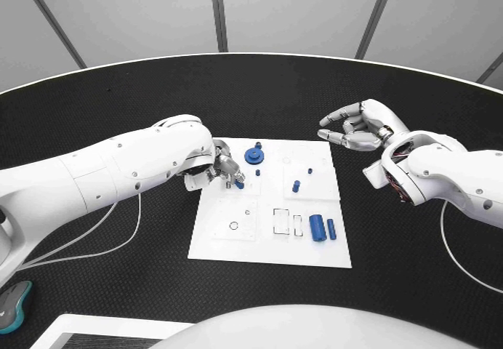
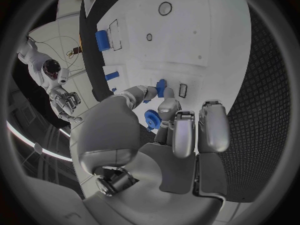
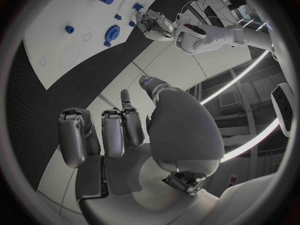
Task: Assemble the parts on the task board
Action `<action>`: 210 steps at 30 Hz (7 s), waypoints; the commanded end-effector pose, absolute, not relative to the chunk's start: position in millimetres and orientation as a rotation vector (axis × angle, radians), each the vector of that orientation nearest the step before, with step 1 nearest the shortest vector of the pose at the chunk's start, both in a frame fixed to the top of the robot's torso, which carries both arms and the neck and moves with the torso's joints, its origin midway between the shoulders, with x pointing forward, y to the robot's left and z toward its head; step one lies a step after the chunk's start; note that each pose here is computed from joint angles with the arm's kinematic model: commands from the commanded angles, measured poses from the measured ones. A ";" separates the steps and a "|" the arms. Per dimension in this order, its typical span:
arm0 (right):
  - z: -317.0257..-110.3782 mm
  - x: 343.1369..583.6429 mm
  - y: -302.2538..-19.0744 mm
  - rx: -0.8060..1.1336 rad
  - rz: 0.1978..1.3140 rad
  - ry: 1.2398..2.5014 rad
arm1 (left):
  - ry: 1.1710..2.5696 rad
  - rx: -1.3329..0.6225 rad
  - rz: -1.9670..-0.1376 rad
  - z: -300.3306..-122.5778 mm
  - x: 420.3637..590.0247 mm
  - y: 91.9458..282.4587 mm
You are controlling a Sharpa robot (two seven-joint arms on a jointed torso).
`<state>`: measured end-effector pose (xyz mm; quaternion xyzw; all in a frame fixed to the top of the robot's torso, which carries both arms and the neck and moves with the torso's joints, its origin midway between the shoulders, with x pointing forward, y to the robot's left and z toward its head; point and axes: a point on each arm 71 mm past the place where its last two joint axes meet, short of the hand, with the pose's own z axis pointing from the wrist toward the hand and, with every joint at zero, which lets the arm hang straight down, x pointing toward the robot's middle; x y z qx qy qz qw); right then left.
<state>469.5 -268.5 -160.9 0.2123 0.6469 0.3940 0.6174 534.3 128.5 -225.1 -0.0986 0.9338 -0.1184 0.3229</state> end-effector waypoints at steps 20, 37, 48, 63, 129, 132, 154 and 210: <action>-160.7 469.3 -269.0 0.489 0.906 1.486 | 2.450 -0.259 -0.311 -225.3 534.1 127.3; -160.6 469.1 -269.1 0.489 0.906 1.486 | 2.460 -0.252 -0.304 -225.8 533.8 126.8; -160.5 468.9 -269.2 0.490 0.906 1.486 | 2.461 -0.253 -0.297 -226.1 534.1 126.2; -160.5 468.7 -269.2 0.490 0.905 1.485 | 2.467 -0.254 -0.285 -226.7 534.5 126.4; -160.9 469.4 -269.2 0.491 0.904 1.488 | 2.498 -0.294 -0.347 -229.2 534.8 123.9; -160.9 469.5 -269.1 0.491 0.904 1.487 | 2.486 -0.308 -0.359 -228.6 535.0 124.7; -161.3 470.4 -268.1 0.489 0.906 1.490 | 2.372 -0.321 -0.374 -224.4 533.1 128.2; -163.3 474.6 -268.7 0.487 0.901 1.492 | 2.407 -0.313 -0.377 -240.7 520.3 140.8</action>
